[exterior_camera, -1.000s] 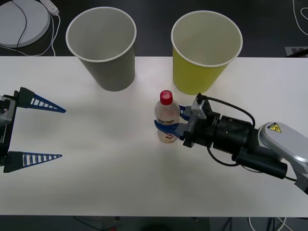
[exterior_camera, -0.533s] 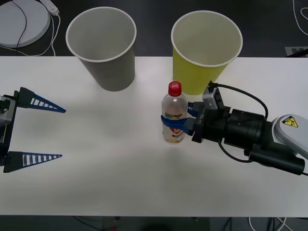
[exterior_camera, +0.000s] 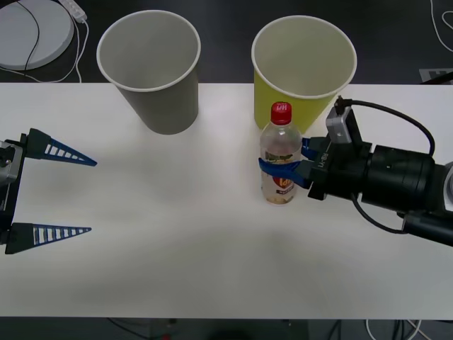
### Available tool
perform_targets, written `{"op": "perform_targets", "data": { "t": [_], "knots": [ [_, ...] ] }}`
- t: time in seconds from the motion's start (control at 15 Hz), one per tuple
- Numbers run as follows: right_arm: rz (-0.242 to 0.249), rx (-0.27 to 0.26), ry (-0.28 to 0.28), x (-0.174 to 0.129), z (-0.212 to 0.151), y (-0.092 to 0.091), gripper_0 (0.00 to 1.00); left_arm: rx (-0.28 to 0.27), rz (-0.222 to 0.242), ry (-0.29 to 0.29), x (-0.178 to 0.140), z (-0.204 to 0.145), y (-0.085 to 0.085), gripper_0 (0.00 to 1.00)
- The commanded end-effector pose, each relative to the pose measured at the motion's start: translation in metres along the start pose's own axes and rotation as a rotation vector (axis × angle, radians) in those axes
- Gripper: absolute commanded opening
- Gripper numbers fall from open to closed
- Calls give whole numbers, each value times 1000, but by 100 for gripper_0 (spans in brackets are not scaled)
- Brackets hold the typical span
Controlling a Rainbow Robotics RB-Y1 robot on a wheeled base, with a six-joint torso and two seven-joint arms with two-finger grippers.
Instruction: Put the can into the green bin and the plastic bottle into the gray bin
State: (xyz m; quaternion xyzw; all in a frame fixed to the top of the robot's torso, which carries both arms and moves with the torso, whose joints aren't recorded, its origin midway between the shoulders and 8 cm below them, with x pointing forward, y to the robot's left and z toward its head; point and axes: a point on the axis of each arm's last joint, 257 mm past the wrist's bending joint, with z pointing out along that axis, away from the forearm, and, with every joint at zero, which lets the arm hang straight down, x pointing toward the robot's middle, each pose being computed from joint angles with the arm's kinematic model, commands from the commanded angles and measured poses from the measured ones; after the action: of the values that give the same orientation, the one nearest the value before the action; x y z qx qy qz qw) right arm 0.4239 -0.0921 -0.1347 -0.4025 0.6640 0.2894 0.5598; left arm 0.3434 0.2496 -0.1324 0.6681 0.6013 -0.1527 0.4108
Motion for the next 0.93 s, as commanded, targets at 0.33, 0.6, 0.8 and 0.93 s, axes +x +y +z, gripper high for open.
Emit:
{"op": "perform_targets", "data": {
  "t": [0.33,0.6,0.8,0.93],
  "knots": [
    [-41,-15,31,-37,-9,29,0,0,0,0,0,0,0,100],
    [-38,-9,40,-57,-14,41,0,0,0,0,0,0,0,100],
    [-41,-11,93,-68,-22,49,0,0,0,0,0,0,0,100],
    [-40,-5,124,-76,-27,54,0,0,0,0,0,0,0,100]
  ]
}}
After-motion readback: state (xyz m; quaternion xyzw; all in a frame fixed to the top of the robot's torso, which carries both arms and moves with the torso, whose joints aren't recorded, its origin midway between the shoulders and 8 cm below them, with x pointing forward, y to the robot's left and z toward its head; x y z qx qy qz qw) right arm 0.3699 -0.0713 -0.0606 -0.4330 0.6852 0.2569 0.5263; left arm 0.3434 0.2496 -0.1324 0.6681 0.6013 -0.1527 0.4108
